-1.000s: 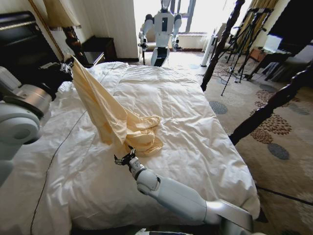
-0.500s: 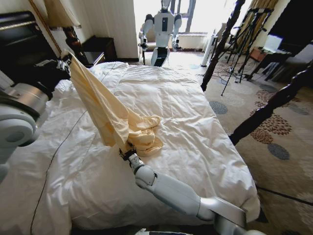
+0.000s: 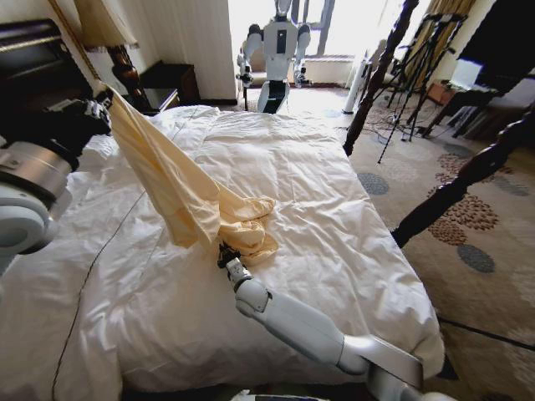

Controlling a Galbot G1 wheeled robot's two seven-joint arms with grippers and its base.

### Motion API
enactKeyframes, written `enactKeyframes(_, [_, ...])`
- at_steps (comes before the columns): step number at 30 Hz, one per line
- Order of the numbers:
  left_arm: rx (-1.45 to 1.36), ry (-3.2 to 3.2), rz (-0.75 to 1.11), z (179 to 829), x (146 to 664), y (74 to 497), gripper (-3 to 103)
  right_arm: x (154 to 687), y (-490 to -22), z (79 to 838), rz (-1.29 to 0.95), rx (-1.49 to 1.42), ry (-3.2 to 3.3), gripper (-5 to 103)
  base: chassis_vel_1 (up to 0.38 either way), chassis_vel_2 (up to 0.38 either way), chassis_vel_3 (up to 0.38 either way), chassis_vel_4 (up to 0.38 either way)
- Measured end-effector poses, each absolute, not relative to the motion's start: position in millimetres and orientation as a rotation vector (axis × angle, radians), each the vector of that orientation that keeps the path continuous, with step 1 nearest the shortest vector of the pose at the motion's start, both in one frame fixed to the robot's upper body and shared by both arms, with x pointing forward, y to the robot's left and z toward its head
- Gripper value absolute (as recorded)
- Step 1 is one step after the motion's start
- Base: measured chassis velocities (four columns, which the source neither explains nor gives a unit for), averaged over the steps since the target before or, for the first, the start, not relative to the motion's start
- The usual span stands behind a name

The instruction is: Pick up the clothes from the bed and hang them on the clothes hanger.

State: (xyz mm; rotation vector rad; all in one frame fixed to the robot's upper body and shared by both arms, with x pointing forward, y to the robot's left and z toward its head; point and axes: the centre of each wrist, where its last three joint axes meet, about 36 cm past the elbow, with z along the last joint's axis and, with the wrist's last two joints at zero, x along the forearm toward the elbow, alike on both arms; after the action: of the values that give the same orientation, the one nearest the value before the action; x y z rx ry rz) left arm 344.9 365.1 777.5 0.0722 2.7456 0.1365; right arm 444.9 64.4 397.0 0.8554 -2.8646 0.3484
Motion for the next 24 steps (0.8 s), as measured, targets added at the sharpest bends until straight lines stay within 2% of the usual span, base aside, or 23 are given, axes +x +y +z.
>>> enactKeyframes(8, [0.07, 2.747, 0.138, 776, 340, 365, 1, 448, 57, 402, 0.355, 0.849, -2.887, -2, 0.0, 0.0, 0.0, 0.0])
enactKeyframes(13, [0.059, 2.765, 0.133, 769, 341, 367, 1, 425, 46, 419, 0.354, 0.909, -2.917, -2, 0.0, 0.0, 0.0, 0.0])
enactKeyframes(19, [0.028, 2.774, 0.145, 757, 339, 369, 1, 418, 23, 456, 0.373, 0.962, -3.0, 0, 0.0, 0.0, 0.0, 0.0])
enactKeyframes(24, [-0.039, 2.78, 0.169, 743, 330, 377, 1, 419, -20, 514, 0.401, 1.021, -3.121, 0, 0.0, 0.0, 0.0, 0.0])
